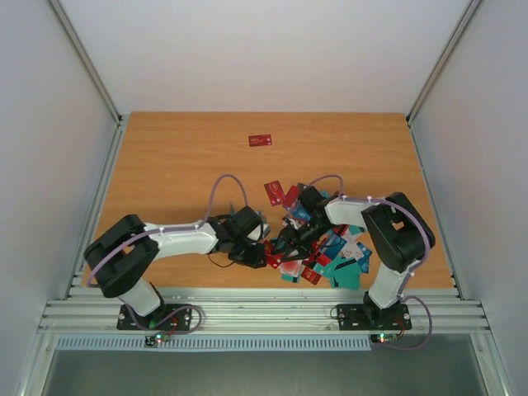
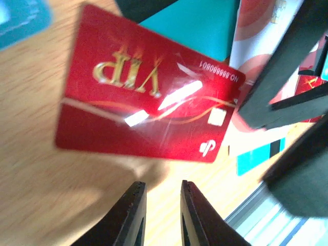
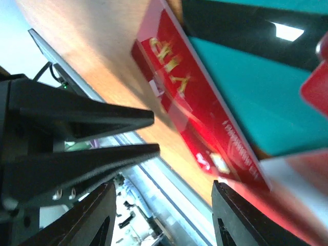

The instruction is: Put the credit cards into the card holder

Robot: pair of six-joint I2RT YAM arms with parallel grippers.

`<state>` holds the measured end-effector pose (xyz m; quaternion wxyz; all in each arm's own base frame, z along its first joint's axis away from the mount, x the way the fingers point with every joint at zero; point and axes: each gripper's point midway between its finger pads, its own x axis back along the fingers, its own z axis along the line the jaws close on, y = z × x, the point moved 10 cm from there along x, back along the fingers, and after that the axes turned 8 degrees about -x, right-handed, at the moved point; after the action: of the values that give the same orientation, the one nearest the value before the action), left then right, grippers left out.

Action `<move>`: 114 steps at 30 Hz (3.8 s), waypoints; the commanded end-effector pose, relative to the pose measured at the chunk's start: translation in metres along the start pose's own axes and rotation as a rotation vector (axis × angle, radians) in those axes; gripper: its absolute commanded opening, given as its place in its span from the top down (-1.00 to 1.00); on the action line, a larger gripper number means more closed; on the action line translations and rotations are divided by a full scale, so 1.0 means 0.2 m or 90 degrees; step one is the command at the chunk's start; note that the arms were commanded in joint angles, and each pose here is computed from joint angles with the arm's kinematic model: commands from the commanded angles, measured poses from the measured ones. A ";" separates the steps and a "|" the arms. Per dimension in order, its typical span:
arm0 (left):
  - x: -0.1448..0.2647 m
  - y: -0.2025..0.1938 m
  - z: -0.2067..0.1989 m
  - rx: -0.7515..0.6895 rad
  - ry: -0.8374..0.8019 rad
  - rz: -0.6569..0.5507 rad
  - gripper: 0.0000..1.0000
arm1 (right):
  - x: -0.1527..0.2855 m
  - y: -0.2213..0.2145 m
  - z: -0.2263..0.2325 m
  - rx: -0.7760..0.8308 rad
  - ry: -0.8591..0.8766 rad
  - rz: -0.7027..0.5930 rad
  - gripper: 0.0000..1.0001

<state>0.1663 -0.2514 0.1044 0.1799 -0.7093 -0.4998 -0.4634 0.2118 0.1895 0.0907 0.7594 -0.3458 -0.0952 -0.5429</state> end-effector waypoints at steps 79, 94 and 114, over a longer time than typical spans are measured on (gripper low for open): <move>0.18 0.32 -0.18 -0.017 -0.094 0.013 0.43 | 0.10 -0.20 -0.17 -0.065 0.054 -0.316 0.64; -0.18 0.31 0.08 -0.024 -0.004 0.100 0.44 | 0.08 -0.15 -0.17 -0.059 0.085 -0.306 0.63; -0.14 0.27 0.13 0.054 -0.128 0.062 0.44 | 0.06 -0.03 -0.10 -0.027 0.123 -0.309 0.98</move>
<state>0.2358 -0.2799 0.0968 0.1408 -0.7664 -0.5027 -0.3742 0.1862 0.1578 0.0743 0.6219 -0.3156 -0.0776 -0.7124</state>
